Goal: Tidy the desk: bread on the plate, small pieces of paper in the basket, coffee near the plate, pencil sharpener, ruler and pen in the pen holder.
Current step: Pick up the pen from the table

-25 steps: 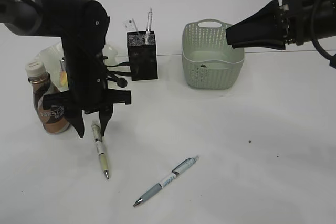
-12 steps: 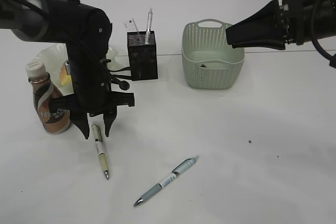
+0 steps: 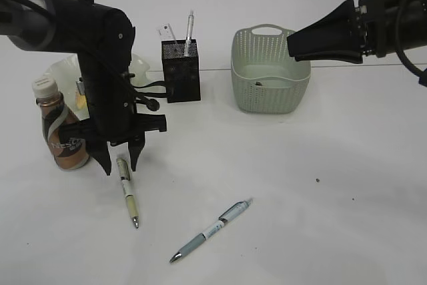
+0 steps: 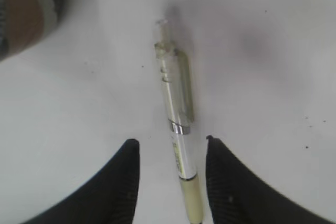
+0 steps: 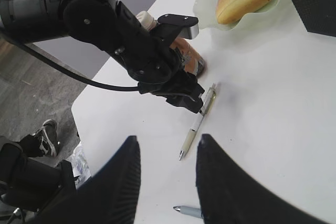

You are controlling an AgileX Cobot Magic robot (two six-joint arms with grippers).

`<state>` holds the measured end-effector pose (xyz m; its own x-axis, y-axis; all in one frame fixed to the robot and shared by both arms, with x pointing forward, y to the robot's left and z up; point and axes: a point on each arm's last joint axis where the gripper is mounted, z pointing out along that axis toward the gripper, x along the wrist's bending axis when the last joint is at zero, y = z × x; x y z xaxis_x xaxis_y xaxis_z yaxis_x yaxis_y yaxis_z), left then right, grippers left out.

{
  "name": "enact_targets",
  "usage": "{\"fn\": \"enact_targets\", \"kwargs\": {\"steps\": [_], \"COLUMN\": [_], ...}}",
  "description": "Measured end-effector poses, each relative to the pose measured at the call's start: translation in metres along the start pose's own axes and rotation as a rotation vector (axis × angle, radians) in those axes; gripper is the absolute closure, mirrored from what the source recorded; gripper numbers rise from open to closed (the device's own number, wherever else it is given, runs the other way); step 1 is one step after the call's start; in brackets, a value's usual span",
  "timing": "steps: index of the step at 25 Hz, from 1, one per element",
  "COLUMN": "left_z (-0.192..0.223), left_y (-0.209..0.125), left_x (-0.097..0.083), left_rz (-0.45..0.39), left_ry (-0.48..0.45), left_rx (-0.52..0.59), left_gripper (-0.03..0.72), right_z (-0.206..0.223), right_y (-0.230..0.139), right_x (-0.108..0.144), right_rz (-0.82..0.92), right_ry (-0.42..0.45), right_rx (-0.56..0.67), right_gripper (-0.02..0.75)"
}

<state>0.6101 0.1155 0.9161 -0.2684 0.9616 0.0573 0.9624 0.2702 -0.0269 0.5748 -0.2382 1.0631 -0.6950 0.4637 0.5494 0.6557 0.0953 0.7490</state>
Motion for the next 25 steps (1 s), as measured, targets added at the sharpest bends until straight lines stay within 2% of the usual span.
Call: {"fn": "enact_targets", "kwargs": {"steps": [25], "left_z": [0.031], "left_y": [0.0], "left_x": [-0.006], "left_rz": [0.011], "left_ry": [0.009], "left_rx": [0.068], "left_gripper": [0.411], "right_z": [0.0], "right_y": [0.0], "right_x": [0.0], "right_rz": [0.0], "right_ry": [0.0], "right_rx": [0.0], "right_gripper": [0.473]}}
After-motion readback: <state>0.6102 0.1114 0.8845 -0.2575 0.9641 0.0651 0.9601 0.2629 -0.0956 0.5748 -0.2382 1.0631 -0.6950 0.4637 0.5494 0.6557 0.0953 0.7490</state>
